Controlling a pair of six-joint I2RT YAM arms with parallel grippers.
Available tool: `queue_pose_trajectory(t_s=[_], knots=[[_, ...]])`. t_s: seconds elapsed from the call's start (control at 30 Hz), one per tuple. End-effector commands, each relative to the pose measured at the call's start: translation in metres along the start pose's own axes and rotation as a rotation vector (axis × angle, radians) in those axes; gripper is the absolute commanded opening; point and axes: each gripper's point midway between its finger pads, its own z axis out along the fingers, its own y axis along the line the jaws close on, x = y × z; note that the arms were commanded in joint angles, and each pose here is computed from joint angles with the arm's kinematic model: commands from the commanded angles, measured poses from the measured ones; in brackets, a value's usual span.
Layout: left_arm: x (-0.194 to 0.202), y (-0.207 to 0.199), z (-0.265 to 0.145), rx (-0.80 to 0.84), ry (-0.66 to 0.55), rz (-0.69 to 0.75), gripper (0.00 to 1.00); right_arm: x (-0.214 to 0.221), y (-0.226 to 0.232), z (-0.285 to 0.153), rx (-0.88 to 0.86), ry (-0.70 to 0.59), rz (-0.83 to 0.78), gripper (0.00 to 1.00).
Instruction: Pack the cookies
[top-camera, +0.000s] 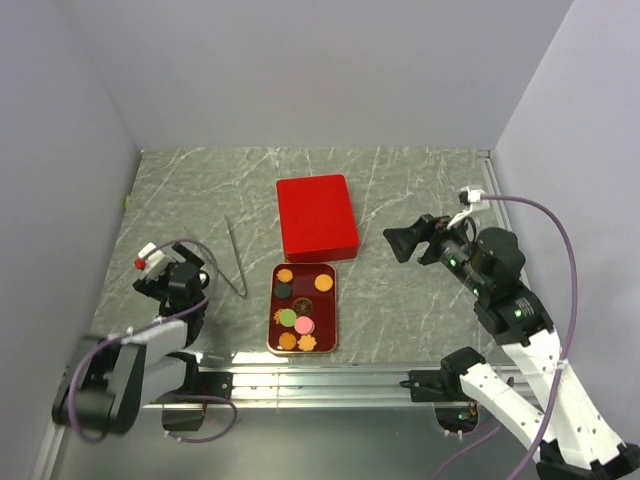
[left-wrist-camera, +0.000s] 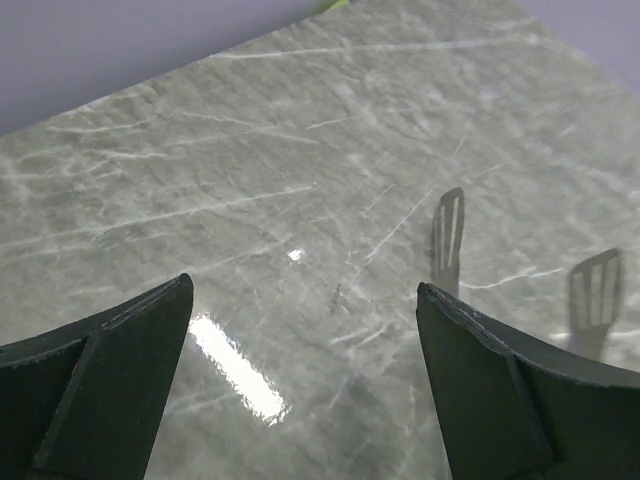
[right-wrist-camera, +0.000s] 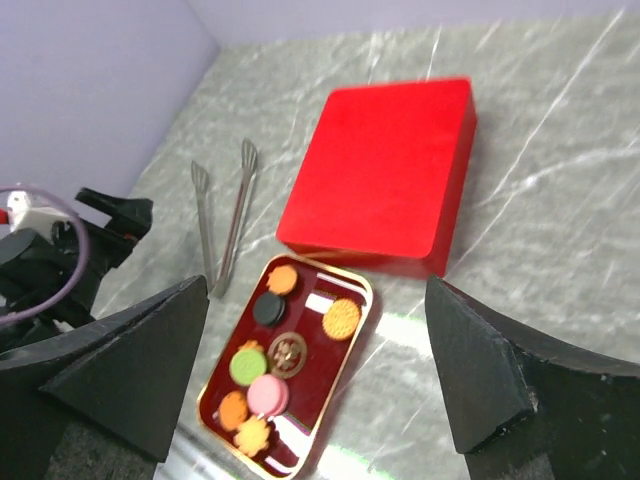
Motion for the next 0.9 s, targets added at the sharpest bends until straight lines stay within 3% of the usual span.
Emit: queue_pose_trajectory(t_s=[0.0,0.13,0.23,0.27,0.37,0.43,0.47,0.5,0.6,0.7,0.87], knots=[[-0.049,-0.048,0.019,0.093,-0.141,-0.094,0.99,-0.033,0.006,-0.008,-0.028,-0.172,-0.083,0.96],[-0.031,-0.082,0.042,0.161,-0.049,0.103,0.99,-0.036,0.004,-0.007,-0.015,-0.167,-0.117,0.97],[-0.03,-0.094,0.041,0.281,-0.116,0.144,0.99,-0.025,0.005,0.004,-0.034,-0.096,-0.145,0.98],[-0.019,-0.105,0.041,0.327,-0.05,0.19,0.99,-0.019,0.005,0.01,-0.044,-0.063,-0.161,0.98],[-0.017,-0.105,0.03,0.424,-0.059,0.157,0.99,-0.008,0.01,0.023,-0.087,0.016,-0.172,0.98],[-0.028,-0.11,0.02,0.51,-0.147,0.146,0.99,-0.003,0.014,0.03,-0.11,0.056,-0.165,0.99],[-0.033,-0.109,0.025,0.482,-0.161,0.133,0.99,0.007,0.018,0.037,-0.149,0.11,-0.167,0.99],[-0.012,-0.106,0.03,0.461,-0.052,0.156,0.99,0.012,0.021,0.04,-0.174,0.138,-0.169,0.99],[-0.023,-0.104,0.031,0.461,-0.104,0.129,0.99,0.022,0.033,0.049,-0.257,0.216,-0.168,0.99],[-0.02,-0.102,0.031,0.459,-0.095,0.137,0.99,0.014,0.03,0.058,-0.214,0.205,-0.122,1.0],[-0.018,-0.102,0.031,0.456,-0.079,0.143,0.99,-0.029,0.024,0.052,-0.132,0.012,-0.162,1.0]])
